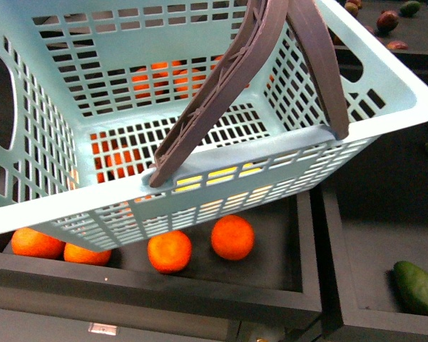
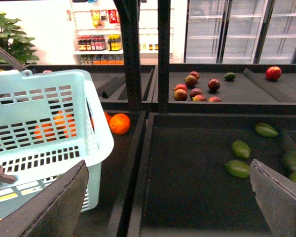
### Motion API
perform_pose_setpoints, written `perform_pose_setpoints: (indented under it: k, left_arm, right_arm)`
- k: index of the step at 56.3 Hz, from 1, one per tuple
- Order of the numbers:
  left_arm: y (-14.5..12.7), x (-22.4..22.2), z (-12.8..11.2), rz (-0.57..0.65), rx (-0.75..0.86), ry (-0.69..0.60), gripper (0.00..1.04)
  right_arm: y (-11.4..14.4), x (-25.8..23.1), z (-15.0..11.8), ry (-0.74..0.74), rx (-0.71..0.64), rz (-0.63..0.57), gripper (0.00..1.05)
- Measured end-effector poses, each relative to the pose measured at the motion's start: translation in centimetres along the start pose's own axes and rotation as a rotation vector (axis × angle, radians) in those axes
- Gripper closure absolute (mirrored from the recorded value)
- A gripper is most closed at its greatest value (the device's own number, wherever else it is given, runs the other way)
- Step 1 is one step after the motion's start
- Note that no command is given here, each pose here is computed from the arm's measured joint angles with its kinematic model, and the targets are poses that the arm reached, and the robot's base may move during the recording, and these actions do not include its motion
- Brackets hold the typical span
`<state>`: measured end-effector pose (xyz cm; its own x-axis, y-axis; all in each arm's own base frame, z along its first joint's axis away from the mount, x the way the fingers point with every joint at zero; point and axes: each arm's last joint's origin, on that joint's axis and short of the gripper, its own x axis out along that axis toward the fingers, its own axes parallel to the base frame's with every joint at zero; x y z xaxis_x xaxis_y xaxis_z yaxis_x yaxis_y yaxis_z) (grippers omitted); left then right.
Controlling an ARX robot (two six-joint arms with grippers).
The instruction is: Pick mango and avocado into basket
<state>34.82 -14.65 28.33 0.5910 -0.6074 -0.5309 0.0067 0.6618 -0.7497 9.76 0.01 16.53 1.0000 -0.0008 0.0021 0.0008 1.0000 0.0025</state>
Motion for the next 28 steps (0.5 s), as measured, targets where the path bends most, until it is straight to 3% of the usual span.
perform_pose_setpoints:
  k: [28]
  left_arm:
    - [0.48,-0.23,0.55,0.031,0.001,-0.04,0.99]
  right_arm:
    - [0.0,0.0,-0.02,0.002,0.0,0.002,0.08]
